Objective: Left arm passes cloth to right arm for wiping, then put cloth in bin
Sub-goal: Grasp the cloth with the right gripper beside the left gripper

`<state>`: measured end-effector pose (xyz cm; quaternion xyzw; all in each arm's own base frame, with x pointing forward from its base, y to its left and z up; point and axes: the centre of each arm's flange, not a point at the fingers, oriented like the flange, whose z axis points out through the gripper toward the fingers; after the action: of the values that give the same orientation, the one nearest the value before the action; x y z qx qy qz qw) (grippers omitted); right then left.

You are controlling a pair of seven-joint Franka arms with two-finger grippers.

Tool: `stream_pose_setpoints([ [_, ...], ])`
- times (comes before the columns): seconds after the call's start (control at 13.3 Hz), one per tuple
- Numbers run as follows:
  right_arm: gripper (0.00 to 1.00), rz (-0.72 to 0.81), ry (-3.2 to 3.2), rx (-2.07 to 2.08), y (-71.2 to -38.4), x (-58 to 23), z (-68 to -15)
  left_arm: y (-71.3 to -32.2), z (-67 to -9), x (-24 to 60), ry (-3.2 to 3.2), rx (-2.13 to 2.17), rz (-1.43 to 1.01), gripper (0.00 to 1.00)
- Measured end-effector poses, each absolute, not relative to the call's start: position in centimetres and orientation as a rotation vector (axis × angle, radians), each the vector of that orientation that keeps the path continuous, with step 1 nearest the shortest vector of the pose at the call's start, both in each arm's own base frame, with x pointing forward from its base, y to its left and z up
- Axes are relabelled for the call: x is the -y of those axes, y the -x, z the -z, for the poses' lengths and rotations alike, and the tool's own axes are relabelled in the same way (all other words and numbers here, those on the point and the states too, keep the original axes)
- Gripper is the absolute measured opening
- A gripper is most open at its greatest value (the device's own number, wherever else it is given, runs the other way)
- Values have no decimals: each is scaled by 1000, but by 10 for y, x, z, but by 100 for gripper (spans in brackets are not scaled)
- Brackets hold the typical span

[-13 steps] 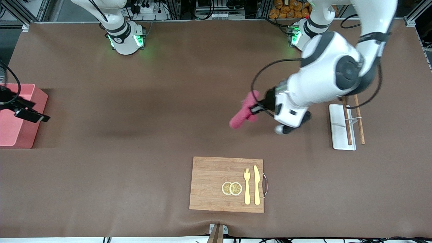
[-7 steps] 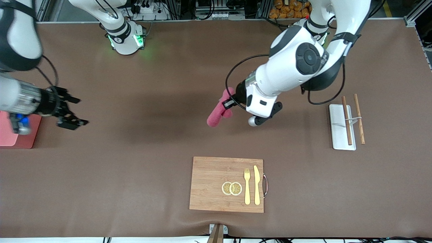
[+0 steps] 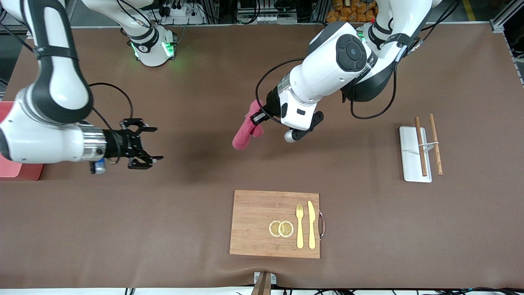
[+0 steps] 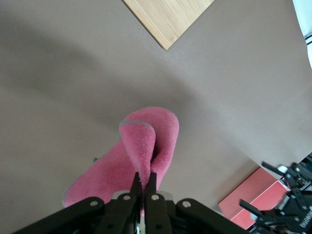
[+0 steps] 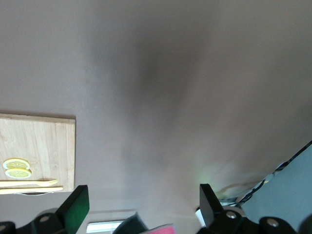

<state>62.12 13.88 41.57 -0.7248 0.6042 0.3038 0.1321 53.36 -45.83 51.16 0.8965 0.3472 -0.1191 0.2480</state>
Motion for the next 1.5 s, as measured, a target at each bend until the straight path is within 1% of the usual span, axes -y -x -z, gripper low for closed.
stream_pose_setpoints([
  [0.23,100,-931,2098,-1759,-605,-221,-424,-527,-516,470,-2401,-993,323,4],
  [0.68,100,-1096,1973,-1709,-586,-284,-441,-524,-516,474,-2400,-994,326,4],
  [1.05,100,-1096,1960,-1677,-567,-338,-448,-524,-515,474,-2401,-993,327,4],
  [1.13,97,-1082,1955,-1675,-566,-343,-448,-524,-515,474,-2401,-994,327,4],
  [1.2,96,-1067,1951,-1674,-565,-347,-449,-524,-515,474,-2401,-994,328,4],
  [1.28,87,-1058,1951,-1671,-565,-351,-449,-524,-515,474,-2401,-994,328,4],
  [1.43,60,-1042,1946,-1670,-565,-354,-450,-524,-513,474,-2402,-995,330,4],
  [1.5,48,-1038,1943,-1672,-565,-353,-450,-525,-512,475,-2402,-996,332,4],
])
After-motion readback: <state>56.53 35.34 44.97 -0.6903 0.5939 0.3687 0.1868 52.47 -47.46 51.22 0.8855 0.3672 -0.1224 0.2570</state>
